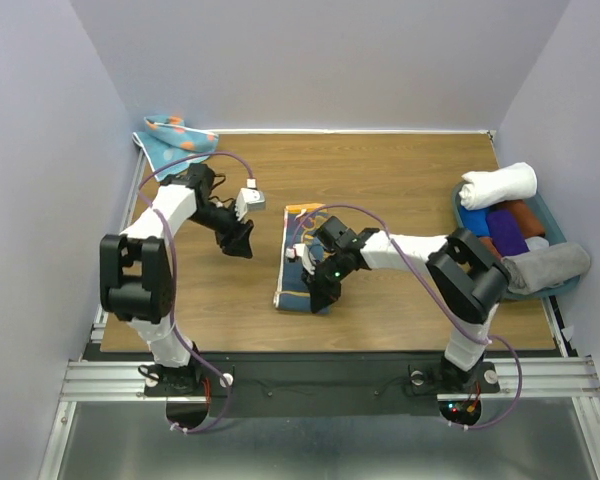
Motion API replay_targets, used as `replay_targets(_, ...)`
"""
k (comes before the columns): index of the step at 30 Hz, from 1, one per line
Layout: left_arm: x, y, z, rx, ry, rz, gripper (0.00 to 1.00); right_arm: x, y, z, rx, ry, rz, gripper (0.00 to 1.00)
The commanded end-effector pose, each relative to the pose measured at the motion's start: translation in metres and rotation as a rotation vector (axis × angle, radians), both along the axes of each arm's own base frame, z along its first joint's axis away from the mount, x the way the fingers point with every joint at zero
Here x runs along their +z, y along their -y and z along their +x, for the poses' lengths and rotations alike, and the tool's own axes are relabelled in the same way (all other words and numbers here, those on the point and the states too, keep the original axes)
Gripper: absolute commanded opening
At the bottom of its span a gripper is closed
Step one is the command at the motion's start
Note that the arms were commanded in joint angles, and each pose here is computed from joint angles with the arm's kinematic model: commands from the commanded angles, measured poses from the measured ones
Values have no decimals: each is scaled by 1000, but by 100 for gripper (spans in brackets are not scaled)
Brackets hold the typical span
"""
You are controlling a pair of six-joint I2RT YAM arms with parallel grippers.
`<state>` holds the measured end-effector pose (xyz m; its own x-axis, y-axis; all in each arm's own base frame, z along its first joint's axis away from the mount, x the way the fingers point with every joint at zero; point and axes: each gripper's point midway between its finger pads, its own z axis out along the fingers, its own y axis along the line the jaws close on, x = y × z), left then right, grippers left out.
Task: Roll the towels
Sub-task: Roll the towel
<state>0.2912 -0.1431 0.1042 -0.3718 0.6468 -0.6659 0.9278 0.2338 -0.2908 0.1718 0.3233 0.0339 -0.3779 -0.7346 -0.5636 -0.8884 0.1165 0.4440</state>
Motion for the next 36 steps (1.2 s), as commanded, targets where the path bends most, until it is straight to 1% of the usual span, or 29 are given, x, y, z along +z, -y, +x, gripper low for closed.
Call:
replay_targets(1,32,-2,-1,41,230,-25,63,8,-1,-17,-25,-293,24,1)
replay_targets(3,40,-2,-5,50,326,-16,66,9,-2,-17,-31,-375,42,1)
replay_targets(4,29,5,-22,11,336,-1,67,5,-2,-16,-35,-418,34,1)
replay_targets(5,43,5,-21,6,467,16,69,5,-3,-15,-34,-447,40,1)
replay_targets(6,43,10,-28,-19,514,25,72,6,-3,-15,-36,-479,52,1)
replay_targets(7,43,19,-41,-63,596,38,73,3,-4,-13,-40,-508,46,1)
replay_targets(8,41,27,-51,-103,634,38,74,2,-4,-12,-46,-528,46,1)
replay_targets(9,34,27,-60,-117,688,63,78,5,-6,-8,-50,-546,58,1)
replay_targets(10,31,46,-78,-201,724,48,80,0,-5,-8,-60,-573,47,1)
replay_targets(11,28,40,-75,-174,746,70,82,2,-6,-6,-59,-571,49,1)
replay_targets(12,24,55,-91,-242,761,57,83,-2,-6,-5,-67,-594,46,1)
replay_targets(15,10,74,-111,-307,794,70,83,-4,-6,-1,-81,-639,52,3)
replay_targets(17,2,79,-110,-308,829,98,84,-5,-6,0,-86,-661,45,4)
replay_targets(18,-2,88,-118,-347,847,93,84,-6,-7,3,-87,-665,44,5)
replay_targets(20,-10,94,-117,-366,880,132,84,-7,-7,4,-94,-681,40,7)
replay_targets(22,-14,102,-121,-396,889,138,84,-7,-6,6,-103,-713,49,10)
replay_targets(24,-25,109,-120,-415,873,166,80,-8,-5,7,-105,-719,51,12)
replay_targets(25,-23,111,-118,-402,888,160,79,-8,-5,7,-104,-718,52,12)
replay_targets(29,-43,112,-108,-384,878,234,72,-9,-3,6,-102,-721,43,13)
replay_targets(30,-46,113,-106,-376,877,245,68,-8,-3,6,-100,-725,43,13)
replay_targets(32,-56,111,-103,-377,869,279,65,-7,-3,7,-98,-729,47,14)
replay_targets(34,-61,111,-103,-383,860,289,56,-8,-3,7,-99,-739,45,14)
replay_targets(36,-69,108,-107,-404,830,307,46,-6,-2,8,-97,-738,46,15)
